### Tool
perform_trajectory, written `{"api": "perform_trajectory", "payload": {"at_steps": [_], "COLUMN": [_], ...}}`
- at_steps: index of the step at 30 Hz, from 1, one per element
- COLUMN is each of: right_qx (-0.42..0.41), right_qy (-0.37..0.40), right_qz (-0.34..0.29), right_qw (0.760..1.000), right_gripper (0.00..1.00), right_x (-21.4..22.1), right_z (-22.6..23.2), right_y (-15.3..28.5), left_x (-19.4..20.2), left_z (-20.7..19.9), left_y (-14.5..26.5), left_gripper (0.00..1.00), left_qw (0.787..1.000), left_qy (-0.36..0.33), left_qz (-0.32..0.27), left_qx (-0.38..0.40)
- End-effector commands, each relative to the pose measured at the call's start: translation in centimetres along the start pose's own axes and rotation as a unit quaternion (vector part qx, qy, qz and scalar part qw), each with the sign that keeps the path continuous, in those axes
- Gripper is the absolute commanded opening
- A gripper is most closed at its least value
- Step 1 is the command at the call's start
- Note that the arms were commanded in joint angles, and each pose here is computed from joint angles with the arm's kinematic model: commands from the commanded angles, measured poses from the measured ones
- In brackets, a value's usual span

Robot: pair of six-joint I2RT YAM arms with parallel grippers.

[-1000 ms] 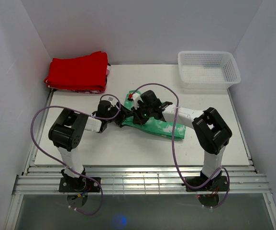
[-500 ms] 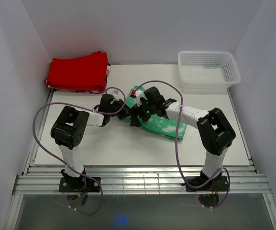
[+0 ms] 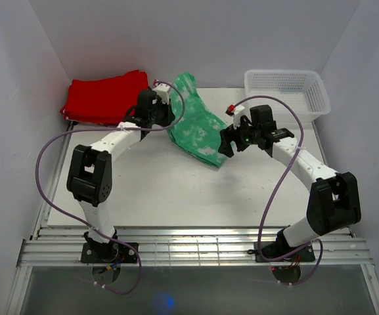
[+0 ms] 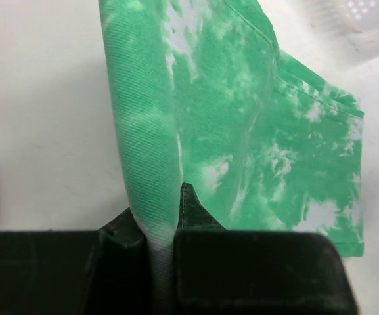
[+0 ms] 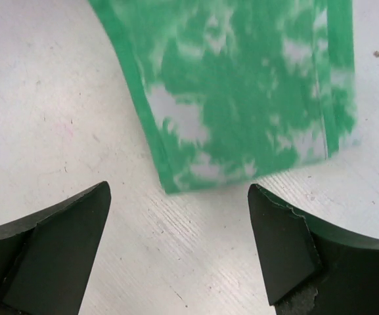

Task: Fold and stack the trousers
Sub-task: Neatly place the folded trousers to the corner

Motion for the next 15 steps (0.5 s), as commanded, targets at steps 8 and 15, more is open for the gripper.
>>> {"api": "perform_trajectory", "payload": {"at_steps": [8, 15], "right_qx": [0.001, 0.002], "right_qy": [0.021, 0.024], "right_qz": [0.006, 0.003], "right_qw": [1.0, 1.0], "right_gripper": [0.9, 0.9], "right_x": [0.9, 0.8], "right_z": [0.3, 0.3], "right_y": [1.4, 1.5], "left_x": [-14.2, -18.3], "left_z": [7.4, 8.9], "left_y": [6.3, 8.3], "left_gripper": [0.0, 0.0], "left_qw": [0.963, 0.953], "left_qy": [-0.19, -0.194], "left_qz": [-0.107, -0.125], "left_qx": [-0.16, -0.194]}}
Point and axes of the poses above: each gripper's point midway between its finger pads, its own y axis back along the fingers, its own z axis along the line the jaws close on, x = y × z, the point moved 3 cm from there along y, back along the fingers, and after that the axes turned 14 degrees about -y, right-handed, at the moved point
